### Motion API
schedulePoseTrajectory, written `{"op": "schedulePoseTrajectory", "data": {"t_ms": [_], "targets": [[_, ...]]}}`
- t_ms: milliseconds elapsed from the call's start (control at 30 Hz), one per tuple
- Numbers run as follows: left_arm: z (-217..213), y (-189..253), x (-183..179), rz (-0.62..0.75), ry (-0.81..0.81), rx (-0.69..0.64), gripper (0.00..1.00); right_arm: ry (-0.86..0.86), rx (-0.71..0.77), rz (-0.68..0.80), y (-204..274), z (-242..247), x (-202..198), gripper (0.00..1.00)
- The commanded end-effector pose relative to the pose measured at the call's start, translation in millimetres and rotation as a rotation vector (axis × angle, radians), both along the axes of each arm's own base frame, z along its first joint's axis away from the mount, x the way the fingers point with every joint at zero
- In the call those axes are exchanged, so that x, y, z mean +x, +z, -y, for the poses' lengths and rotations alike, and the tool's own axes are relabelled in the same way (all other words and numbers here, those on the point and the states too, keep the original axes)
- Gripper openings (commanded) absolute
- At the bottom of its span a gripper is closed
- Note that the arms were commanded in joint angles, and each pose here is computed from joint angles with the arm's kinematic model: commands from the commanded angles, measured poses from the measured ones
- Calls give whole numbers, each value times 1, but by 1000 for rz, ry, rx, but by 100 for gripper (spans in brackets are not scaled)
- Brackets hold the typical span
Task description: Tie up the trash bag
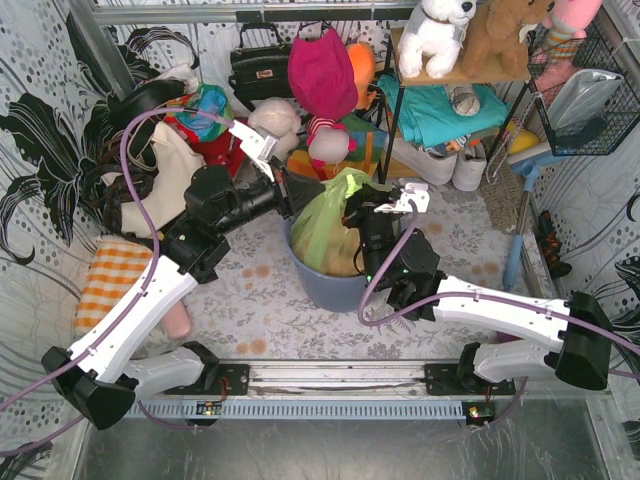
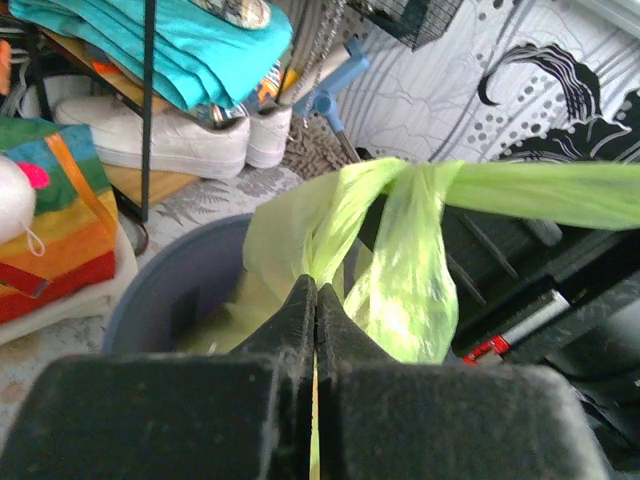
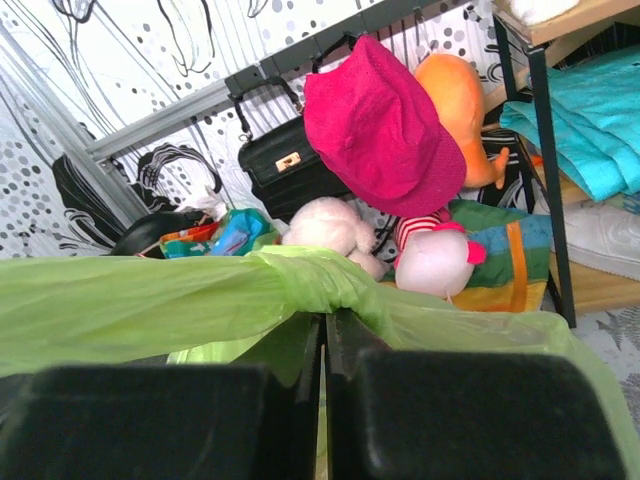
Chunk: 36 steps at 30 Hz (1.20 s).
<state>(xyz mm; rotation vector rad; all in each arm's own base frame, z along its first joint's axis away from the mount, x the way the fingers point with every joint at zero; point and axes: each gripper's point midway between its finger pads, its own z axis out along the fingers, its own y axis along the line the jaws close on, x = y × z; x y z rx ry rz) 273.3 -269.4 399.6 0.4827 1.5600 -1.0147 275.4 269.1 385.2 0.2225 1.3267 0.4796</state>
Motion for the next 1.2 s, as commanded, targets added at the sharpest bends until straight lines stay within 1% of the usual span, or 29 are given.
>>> {"op": "schedulePoseTrajectory", "data": {"t_ms": [0, 267, 467, 633, 767, 900, 933, 967, 1067, 1100, 1167], "targets": [[3, 16, -25, 50, -107, -53, 0, 20, 72, 72, 32, -4, -1, 0], [1, 17, -52, 65, -195, -73, 0, 78, 104, 78, 32, -20, 6, 0], [6, 5, -65, 41, -270, -63, 0, 117, 138, 113, 41, -26, 10, 0], [11, -4, -73, 18, -324, -49, 0, 186, 177, 155, 50, -34, 9, 0], [11, -13, -68, -3, -300, -28, 0, 305, 220, 214, 60, -45, -3, 0], [4, -17, -51, -11, -188, -8, 0, 455, 267, 239, 70, -57, -22, 0], [2, -16, -48, -6, -166, -7, 1, 493, 275, 245, 72, -60, -27, 0], [-1, -14, -47, 3, -150, -7, 5, 522, 284, 248, 74, -62, -32, 0], [-11, -5, -42, 37, -74, -18, 22, 602, 296, 264, 78, -66, -45, 0], [-16, -1, -40, 47, -42, -26, 29, 617, 298, 267, 79, -66, -48, 0], [-26, 9, -38, 72, 19, -48, 35, 633, 301, 267, 79, -67, -50, 0]]}}
